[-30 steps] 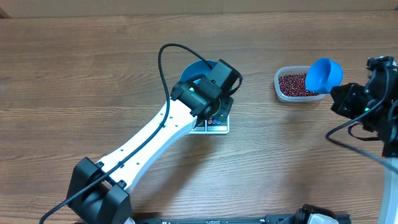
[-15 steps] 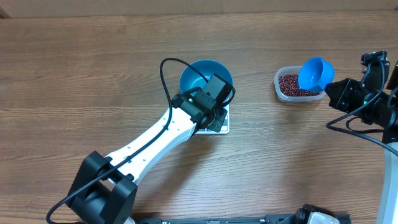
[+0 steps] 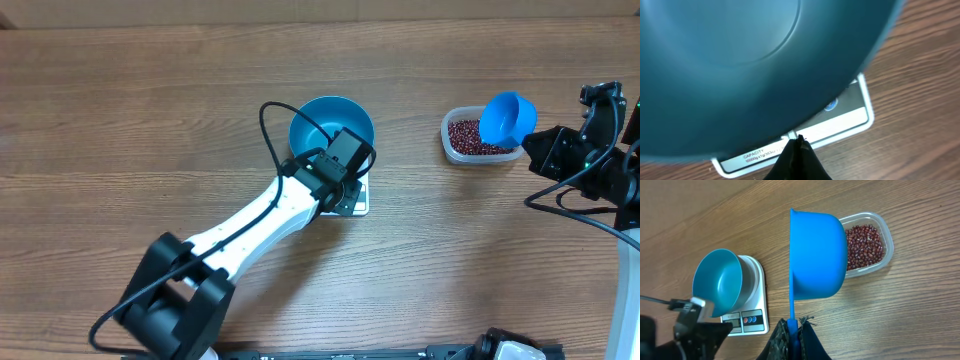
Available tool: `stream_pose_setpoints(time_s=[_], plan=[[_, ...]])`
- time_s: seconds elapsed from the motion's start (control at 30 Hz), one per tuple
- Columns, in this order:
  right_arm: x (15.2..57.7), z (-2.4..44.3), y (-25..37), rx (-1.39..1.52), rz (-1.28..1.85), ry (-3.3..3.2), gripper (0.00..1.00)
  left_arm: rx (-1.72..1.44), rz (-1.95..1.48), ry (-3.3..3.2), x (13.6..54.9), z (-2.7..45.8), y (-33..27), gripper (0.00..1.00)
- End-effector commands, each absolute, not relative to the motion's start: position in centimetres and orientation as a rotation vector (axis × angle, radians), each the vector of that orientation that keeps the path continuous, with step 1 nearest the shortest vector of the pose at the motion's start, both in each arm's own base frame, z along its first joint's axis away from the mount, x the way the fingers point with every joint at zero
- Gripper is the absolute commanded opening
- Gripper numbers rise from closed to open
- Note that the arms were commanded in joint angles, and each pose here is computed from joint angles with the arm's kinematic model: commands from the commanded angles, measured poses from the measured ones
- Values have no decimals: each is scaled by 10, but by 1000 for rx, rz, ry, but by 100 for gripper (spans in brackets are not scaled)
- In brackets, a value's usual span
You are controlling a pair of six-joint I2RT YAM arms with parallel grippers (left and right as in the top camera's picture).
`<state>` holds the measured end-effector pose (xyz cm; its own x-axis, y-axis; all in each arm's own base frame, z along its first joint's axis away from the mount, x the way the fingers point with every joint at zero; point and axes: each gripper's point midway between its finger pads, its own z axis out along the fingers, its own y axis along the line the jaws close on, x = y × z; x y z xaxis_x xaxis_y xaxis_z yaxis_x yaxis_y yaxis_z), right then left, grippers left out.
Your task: Scoop item into bowl and weigh 150g on scale
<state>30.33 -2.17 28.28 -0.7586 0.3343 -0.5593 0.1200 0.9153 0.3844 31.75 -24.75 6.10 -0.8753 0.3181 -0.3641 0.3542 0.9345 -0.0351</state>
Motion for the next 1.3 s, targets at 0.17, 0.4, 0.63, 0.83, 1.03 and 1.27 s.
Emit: stream_pose_setpoints(time_s=[0.17,0.4,0.63,0.83,1.03,1.27], plan=[[305,296,-22,297,429,2380,3,383,-43,2746,321,39,-245,4],[305,296,-22,297,429,2380,3,375,-38,2740,322,39,-245,4],[305,296,-22,297,429,2381,3,364,-48,2743,324,34,-248,4],[305,296,-22,298,429,2380,3,350,-50,2752,324,28,-249,4],[305,296,-22,298,429,2380,3,342,-48,2757,325,24,-249,4],[305,296,-22,297,429,2381,3,334,-63,2743,328,24,-253,4]])
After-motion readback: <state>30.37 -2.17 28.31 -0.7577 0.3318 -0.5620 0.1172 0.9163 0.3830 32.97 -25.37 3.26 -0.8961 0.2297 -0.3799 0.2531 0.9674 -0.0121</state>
